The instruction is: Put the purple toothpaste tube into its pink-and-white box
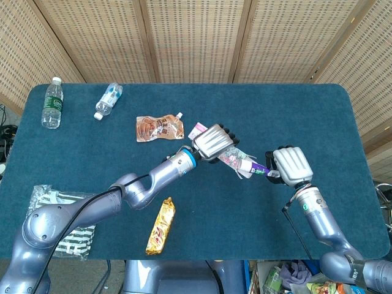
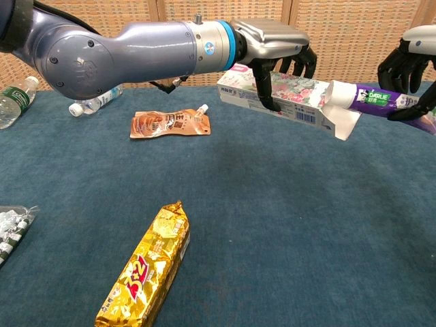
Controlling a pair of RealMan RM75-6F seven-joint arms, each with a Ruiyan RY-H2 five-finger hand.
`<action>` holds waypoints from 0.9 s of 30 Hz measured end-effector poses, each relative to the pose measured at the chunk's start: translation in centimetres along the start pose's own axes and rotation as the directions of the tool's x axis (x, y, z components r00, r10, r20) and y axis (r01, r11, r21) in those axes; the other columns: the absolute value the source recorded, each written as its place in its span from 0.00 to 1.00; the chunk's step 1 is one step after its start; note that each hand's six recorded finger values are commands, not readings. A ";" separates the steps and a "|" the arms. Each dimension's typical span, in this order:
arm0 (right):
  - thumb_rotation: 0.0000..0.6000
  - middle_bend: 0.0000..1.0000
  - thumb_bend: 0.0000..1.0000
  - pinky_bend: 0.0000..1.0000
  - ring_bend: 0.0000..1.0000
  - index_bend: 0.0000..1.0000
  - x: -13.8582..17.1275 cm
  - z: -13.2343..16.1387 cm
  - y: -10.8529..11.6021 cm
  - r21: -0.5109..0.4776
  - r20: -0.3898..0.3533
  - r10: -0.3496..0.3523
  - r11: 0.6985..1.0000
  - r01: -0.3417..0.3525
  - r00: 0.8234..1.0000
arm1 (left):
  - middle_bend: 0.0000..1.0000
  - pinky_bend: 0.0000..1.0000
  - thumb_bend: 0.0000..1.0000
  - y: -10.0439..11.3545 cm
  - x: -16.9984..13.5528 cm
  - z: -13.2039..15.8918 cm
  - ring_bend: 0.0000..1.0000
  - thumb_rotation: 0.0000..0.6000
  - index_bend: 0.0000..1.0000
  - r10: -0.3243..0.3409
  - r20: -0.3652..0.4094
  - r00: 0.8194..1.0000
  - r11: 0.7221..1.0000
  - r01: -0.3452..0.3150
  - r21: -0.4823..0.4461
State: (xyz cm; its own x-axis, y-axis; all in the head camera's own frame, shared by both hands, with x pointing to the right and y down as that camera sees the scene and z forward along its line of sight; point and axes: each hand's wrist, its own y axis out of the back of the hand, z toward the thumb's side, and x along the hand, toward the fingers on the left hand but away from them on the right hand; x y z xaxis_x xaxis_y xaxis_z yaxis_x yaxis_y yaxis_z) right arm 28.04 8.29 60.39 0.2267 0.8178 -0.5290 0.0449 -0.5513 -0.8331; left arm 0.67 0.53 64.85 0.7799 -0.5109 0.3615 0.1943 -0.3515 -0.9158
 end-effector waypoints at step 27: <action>1.00 0.68 0.58 0.48 0.51 0.63 -0.4 -1.0 -0.4 0.128 0.097 0.049 0.990 -0.061 0.994 | 0.45 0.40 0.28 0.2 0.3 0.2 0.39 1.00 0.48 -0.013 -0.014 1.000 1.000 0.013 0.002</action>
State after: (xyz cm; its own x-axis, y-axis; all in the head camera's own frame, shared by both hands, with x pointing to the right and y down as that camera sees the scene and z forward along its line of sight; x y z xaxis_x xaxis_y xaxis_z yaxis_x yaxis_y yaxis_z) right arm 28.86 8.00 61.11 0.1332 0.8019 -0.5825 -0.0938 -0.5749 -0.8128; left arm 1.09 0.47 64.80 0.7689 -0.5175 0.3754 0.2051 -0.3565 -0.9115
